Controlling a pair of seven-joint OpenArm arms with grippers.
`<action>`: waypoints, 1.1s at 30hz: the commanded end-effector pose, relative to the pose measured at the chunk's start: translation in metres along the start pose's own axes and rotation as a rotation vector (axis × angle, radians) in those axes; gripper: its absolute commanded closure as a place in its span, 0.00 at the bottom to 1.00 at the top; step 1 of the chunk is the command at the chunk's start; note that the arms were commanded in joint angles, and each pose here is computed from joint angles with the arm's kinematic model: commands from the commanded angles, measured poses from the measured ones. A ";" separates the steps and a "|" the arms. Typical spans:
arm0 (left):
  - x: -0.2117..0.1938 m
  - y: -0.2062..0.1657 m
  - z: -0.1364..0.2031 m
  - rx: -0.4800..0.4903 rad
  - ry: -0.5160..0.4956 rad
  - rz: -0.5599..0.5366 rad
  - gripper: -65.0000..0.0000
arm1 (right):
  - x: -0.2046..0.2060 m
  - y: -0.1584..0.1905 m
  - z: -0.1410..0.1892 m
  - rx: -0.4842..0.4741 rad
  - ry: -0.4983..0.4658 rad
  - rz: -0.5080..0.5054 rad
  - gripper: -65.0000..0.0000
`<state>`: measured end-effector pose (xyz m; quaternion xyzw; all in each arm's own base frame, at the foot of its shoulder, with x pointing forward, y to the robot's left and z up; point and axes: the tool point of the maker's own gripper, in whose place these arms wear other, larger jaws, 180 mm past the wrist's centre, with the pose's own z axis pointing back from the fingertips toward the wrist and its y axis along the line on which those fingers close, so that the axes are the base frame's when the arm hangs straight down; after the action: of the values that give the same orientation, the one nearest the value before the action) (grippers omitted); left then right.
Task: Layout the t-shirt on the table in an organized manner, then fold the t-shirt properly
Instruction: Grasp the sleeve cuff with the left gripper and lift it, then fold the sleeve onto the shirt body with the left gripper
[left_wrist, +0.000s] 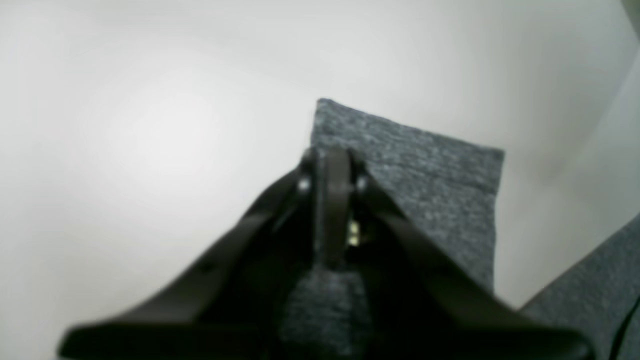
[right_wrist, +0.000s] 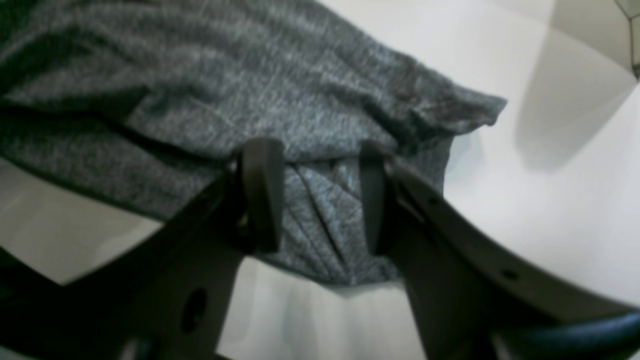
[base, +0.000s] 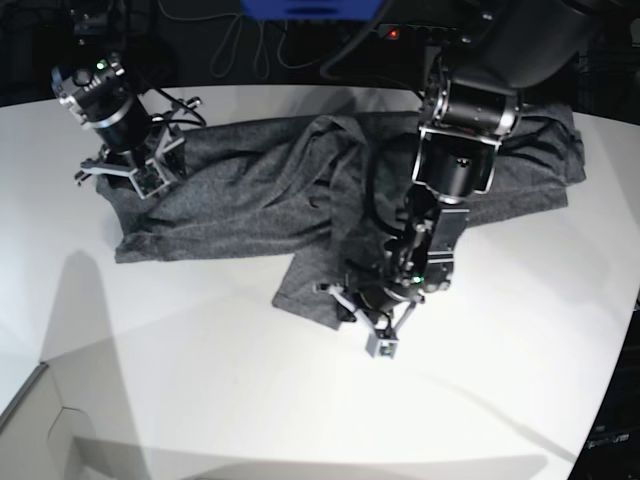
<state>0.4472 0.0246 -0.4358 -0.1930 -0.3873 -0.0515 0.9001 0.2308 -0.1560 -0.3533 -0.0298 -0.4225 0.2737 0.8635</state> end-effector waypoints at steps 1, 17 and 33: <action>-0.006 0.016 0.005 0.045 0.054 0.012 1.00 | 0.010 -0.004 0.002 -0.010 -0.041 0.003 0.61; 0.039 0.127 0.208 0.153 -0.316 0.421 1.00 | 0.008 0.000 -0.007 0.009 -0.037 -0.007 0.61; -0.034 0.207 0.349 0.387 -0.464 0.595 1.00 | 0.018 0.024 -0.012 0.074 -0.061 0.009 0.61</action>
<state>0.2340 0.3475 -0.3169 -0.1290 -0.4937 0.3369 0.7913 0.2324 -0.1247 -0.3646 0.0101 -0.4196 0.2958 0.8581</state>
